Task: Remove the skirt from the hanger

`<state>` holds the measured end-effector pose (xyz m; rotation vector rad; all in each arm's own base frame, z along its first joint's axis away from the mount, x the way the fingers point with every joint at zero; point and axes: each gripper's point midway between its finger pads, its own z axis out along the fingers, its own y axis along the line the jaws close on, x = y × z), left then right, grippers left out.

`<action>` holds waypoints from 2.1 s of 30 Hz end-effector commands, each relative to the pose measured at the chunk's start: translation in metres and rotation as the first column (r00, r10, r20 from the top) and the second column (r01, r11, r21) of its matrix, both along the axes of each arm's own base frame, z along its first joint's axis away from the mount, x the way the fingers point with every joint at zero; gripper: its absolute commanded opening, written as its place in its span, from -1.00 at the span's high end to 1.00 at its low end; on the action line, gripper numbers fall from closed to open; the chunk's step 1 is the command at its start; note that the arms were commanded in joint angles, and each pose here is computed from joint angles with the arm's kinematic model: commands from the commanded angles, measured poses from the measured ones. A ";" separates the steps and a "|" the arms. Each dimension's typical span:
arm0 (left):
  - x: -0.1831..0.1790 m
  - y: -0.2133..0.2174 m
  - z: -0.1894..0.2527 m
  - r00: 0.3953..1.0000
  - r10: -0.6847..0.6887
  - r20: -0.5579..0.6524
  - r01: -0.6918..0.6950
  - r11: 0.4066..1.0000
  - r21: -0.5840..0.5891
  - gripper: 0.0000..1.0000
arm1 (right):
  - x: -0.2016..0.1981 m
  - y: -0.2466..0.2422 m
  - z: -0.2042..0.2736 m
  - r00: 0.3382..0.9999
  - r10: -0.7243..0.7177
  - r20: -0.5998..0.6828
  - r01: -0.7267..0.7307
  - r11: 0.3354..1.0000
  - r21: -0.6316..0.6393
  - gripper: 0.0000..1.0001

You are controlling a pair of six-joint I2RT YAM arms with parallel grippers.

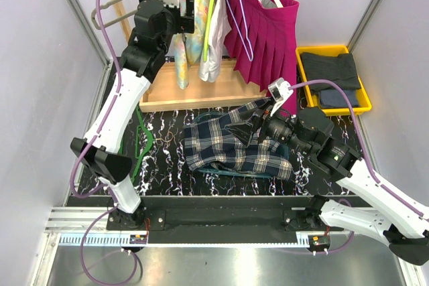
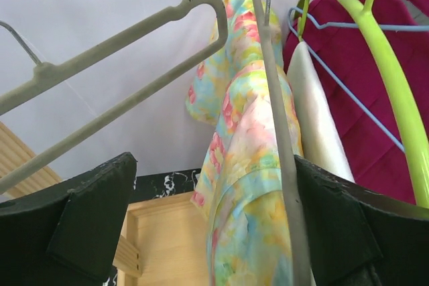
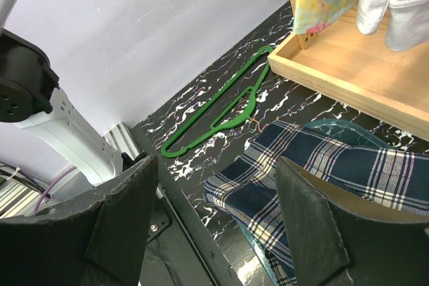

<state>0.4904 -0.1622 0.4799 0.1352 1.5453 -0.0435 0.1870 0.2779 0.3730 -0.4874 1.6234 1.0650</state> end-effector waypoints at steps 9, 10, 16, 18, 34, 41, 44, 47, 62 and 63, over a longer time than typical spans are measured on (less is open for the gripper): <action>-0.011 -0.010 0.051 0.985 -0.111 0.131 0.118 0.992 -0.047 -0.51 | 0.000 -0.005 0.018 0.999 -0.028 0.037 0.026 0.999 0.046 -0.52; -0.007 -0.012 0.047 0.986 -0.120 0.116 0.126 0.991 -0.047 -0.37 | 0.000 -0.006 0.017 0.999 -0.030 0.039 0.028 0.999 0.045 -0.52; 0.010 -0.043 0.017 0.947 -0.320 0.006 0.320 0.947 -0.034 -0.98 | 0.001 -0.009 0.018 0.998 -0.041 0.044 0.039 0.998 0.044 -0.52; 0.009 -0.055 0.008 0.910 -0.414 -0.030 0.412 0.909 -0.053 -0.98 | 0.001 -0.009 0.019 0.998 -0.044 0.046 0.042 0.998 0.046 -0.51; 0.027 -0.042 -0.001 0.921 -0.388 -0.031 0.387 0.921 -0.044 0.44 | 0.002 -0.011 0.014 0.998 -0.054 0.038 0.053 0.998 0.037 -0.48; 0.019 -0.033 0.006 0.933 -0.359 -0.016 0.359 0.933 -0.029 0.67 | 0.002 -0.008 0.010 0.999 -0.043 0.028 0.042 0.999 0.034 -0.46; 0.017 -0.031 0.012 0.937 -0.349 0.005 0.349 0.937 -0.021 1.00 | 0.001 -0.007 0.005 0.999 -0.037 0.019 0.036 0.999 0.031 -0.45; 0.015 -0.027 0.025 0.943 -0.330 0.043 0.332 0.943 -0.036 1.00 | 0.000 -0.006 0.001 0.999 -0.031 0.008 0.030 0.999 0.029 -0.43; -0.042 -0.006 0.152 0.883 -0.284 0.374 0.342 0.934 -0.098 1.00 | -0.001 -0.001 -0.015 1.000 -0.012 -0.024 0.013 1.000 0.018 -0.38; -0.044 -0.005 0.154 0.880 -0.283 0.381 0.341 0.936 -0.093 1.00 | -0.001 -0.001 -0.015 1.000 -0.011 -0.022 0.011 1.000 0.018 -0.38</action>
